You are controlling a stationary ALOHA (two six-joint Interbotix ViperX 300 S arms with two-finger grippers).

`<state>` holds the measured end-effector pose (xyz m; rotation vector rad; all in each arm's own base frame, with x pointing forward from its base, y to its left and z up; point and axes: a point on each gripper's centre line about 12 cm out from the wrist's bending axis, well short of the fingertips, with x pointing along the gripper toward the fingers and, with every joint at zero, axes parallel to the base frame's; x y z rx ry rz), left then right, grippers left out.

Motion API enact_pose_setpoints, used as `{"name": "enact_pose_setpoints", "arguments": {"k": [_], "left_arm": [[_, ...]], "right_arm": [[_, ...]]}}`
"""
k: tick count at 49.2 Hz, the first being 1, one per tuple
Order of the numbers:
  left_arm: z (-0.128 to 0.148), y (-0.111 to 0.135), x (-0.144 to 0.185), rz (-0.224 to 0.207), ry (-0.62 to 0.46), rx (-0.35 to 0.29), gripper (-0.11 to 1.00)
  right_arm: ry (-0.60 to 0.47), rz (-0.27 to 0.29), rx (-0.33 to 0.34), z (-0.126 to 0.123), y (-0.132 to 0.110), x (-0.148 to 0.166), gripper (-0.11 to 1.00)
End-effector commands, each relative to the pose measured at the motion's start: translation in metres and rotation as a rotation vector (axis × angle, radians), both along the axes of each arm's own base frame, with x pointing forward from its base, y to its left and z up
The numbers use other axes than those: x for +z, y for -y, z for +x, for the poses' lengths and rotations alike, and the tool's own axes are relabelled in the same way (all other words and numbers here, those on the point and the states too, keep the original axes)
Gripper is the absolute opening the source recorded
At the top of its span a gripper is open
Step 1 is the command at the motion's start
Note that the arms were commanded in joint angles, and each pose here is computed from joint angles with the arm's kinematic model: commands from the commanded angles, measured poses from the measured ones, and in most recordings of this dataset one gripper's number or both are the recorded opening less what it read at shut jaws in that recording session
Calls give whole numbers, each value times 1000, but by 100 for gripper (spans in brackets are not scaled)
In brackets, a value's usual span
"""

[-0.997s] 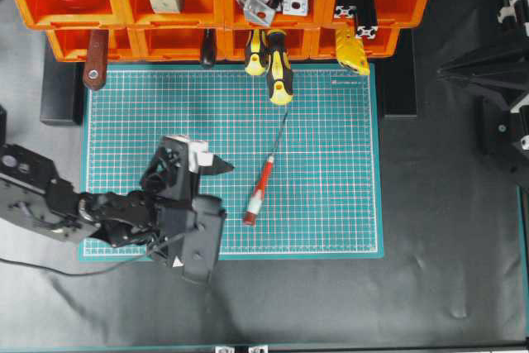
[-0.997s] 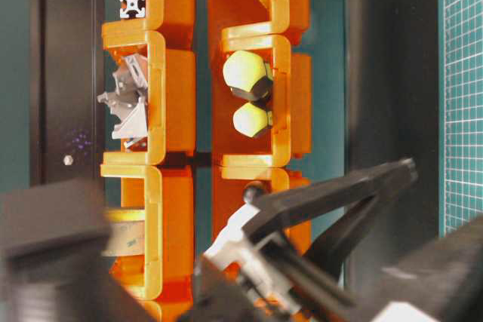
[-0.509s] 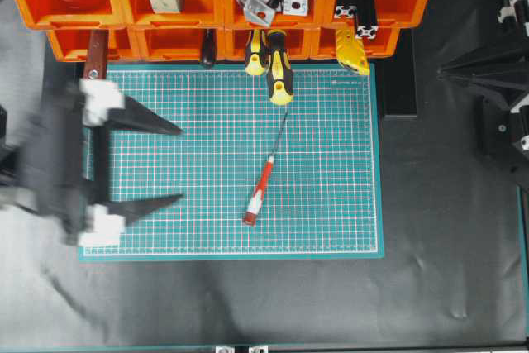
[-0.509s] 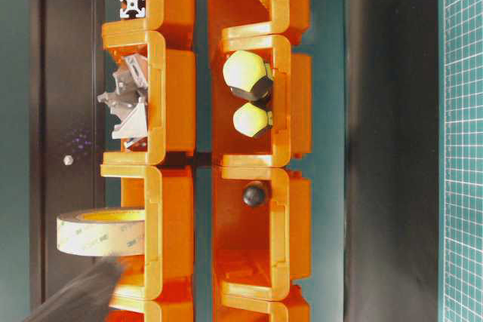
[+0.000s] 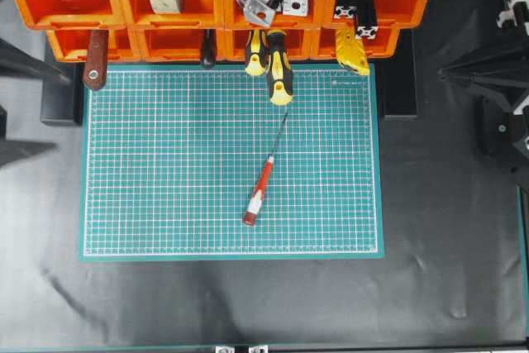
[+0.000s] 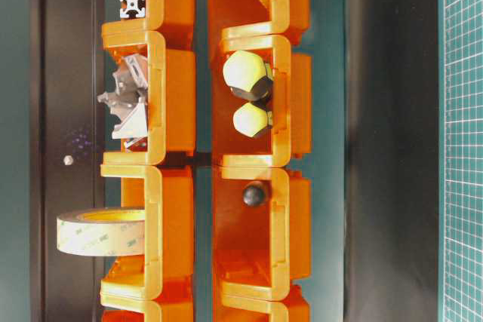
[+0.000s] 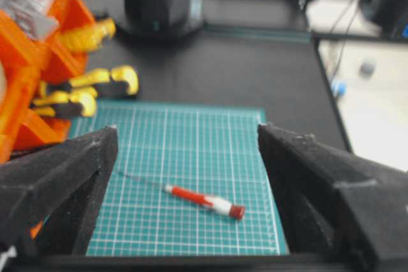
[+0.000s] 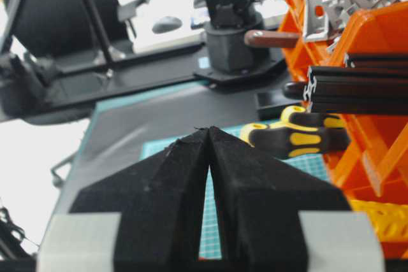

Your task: Pick red screwdriver from container rack with left arm.

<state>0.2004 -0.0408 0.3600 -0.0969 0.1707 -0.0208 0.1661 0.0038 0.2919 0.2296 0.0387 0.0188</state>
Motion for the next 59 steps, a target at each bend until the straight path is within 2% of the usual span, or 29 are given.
{"name": "enact_pose_setpoints", "arguments": {"k": [1, 8, 16, 30, 37, 50, 59], "left_arm": [[-12, -5, 2, -13, 34, -4, 85], [-27, -12, 1, -29, 70, -2, 85], [-34, -15, 1, -38, 90, 1, 85], [-35, -16, 0, -36, 88, 2, 85], [-33, -17, -16, -21, 43, 19, 85], [-32, -12, -17, -19, 57, -19, 84], [-34, -15, -15, -22, 66, -7, 84]], "right_arm": [[38, 22, 1, 1, 0, 14, -1], [48, 53, 4, 0, -1, 17, -1], [65, 57, 4, -2, -1, 22, -1], [29, 65, 5, -4, -1, 15, -1], [33, 91, 5, -4, -1, 15, -1], [19, 99, 4, -5, -1, 9, -1], [43, 99, 5, -5, -1, 9, -1]]}}
